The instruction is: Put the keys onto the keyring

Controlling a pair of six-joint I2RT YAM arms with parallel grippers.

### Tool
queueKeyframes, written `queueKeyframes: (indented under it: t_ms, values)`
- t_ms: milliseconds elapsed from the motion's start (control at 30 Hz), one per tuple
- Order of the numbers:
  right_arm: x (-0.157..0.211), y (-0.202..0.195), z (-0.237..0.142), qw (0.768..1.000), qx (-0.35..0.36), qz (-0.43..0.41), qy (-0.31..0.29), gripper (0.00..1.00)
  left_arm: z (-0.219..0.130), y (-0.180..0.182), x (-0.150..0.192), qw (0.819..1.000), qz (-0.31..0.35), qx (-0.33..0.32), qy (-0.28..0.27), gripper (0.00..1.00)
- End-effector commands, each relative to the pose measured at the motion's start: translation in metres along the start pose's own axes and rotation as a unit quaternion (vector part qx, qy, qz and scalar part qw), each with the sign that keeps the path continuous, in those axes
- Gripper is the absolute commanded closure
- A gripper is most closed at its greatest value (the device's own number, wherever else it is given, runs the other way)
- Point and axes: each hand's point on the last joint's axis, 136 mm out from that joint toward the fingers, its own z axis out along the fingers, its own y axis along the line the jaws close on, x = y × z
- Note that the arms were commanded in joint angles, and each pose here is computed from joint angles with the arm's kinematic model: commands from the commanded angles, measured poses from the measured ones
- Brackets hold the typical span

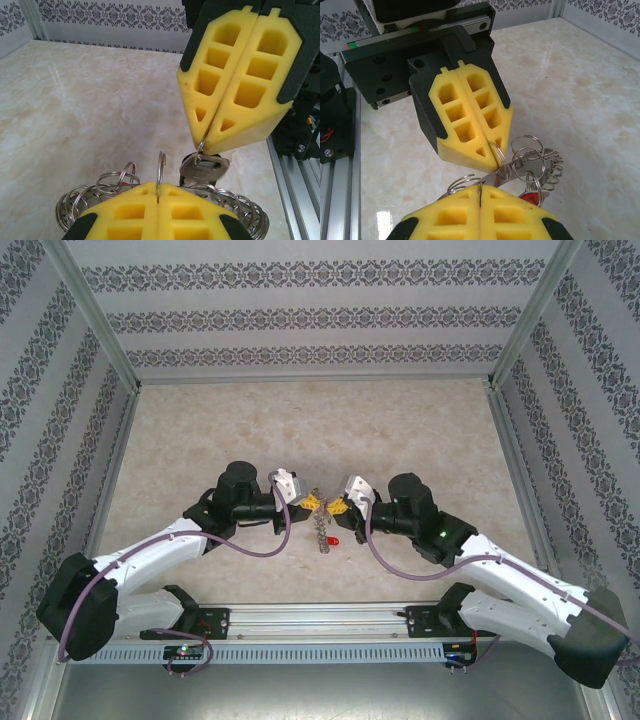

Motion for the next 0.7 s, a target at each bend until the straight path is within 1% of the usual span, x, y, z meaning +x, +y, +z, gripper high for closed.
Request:
queueKeyframes:
  t_ms: [0, 233, 367, 567, 667]
  values:
    - [-0.029, 0.005, 0.001, 0.999, -0.012, -0.022, -0.04, 1.0, 0.0, -0.002, -0.031, 0.999, 0.025, 0.006, -0.037, 1.0]
    - [-0.037, -0.002, 0.007, 0.998, 0.016, -0.032, -0.05, 1.0, 0.001, -0.001, -0.03, 0.999, 0.027, 0.006, -0.035, 1.0]
    - [-0.035, -0.011, 0.008, 0.997, 0.047, -0.04, -0.044, 1.0, 0.0, -0.002, -0.03, 0.999, 0.028, 0.007, -0.035, 1.0]
    - [-0.036, -0.011, 0.007, 0.996, 0.057, -0.043, -0.049, 1.0, -0.001, -0.002, -0.03, 0.999, 0.029, 0.006, -0.035, 1.0]
    - [-0.036, -0.017, 0.006, 0.995, 0.078, -0.042, -0.05, 1.0, -0.001, -0.002, -0.029, 0.999, 0.03, 0.004, -0.035, 1.0]
